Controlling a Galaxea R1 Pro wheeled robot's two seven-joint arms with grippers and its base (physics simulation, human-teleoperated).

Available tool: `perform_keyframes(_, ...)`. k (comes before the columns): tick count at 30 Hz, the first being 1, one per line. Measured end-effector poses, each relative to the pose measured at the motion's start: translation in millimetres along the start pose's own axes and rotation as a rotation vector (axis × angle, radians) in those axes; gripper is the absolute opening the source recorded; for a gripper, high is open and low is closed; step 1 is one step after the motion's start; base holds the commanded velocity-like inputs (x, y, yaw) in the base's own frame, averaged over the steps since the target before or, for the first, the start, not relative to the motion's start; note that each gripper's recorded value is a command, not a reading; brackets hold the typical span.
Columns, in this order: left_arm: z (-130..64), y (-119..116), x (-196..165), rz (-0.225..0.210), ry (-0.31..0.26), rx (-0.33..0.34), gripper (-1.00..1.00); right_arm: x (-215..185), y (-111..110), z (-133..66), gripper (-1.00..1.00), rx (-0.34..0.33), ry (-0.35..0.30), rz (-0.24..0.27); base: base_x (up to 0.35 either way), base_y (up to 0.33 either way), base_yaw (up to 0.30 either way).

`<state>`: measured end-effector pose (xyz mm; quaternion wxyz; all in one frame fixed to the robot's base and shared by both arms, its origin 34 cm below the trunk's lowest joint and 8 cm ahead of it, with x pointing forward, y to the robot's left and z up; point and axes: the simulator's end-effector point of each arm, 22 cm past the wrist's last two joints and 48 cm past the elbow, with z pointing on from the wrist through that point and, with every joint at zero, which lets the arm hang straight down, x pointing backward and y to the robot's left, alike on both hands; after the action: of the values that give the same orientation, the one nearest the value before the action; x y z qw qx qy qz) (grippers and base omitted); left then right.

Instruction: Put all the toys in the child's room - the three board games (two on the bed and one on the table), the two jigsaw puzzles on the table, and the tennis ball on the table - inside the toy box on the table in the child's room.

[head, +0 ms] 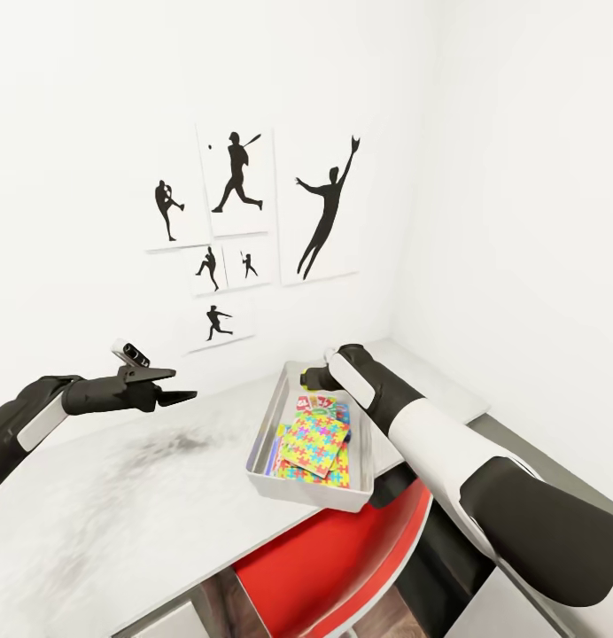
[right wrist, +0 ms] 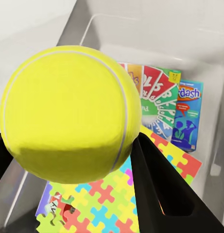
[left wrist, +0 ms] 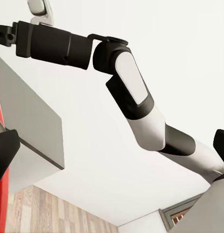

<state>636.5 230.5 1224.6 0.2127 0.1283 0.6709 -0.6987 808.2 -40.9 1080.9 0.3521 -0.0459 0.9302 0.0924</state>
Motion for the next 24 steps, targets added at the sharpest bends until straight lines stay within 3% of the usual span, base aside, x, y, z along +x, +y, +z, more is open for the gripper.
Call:
perform_keyframes(14, -0.2, 0.0, 0.0, 0.000, 0.000, 0.000, 1.00, -0.8, 0.6, -0.4, -1.00, -0.001, -0.002, -0.001, 0.000, -0.012, 0.005)
perform_keyframes(24, -0.2, -0.2, -0.2, 0.000, 0.000, 0.000, 1.00, -0.8, 0.7, -0.4, -1.00, -0.001, -0.002, -0.001, 0.000, -0.168, 0.161)
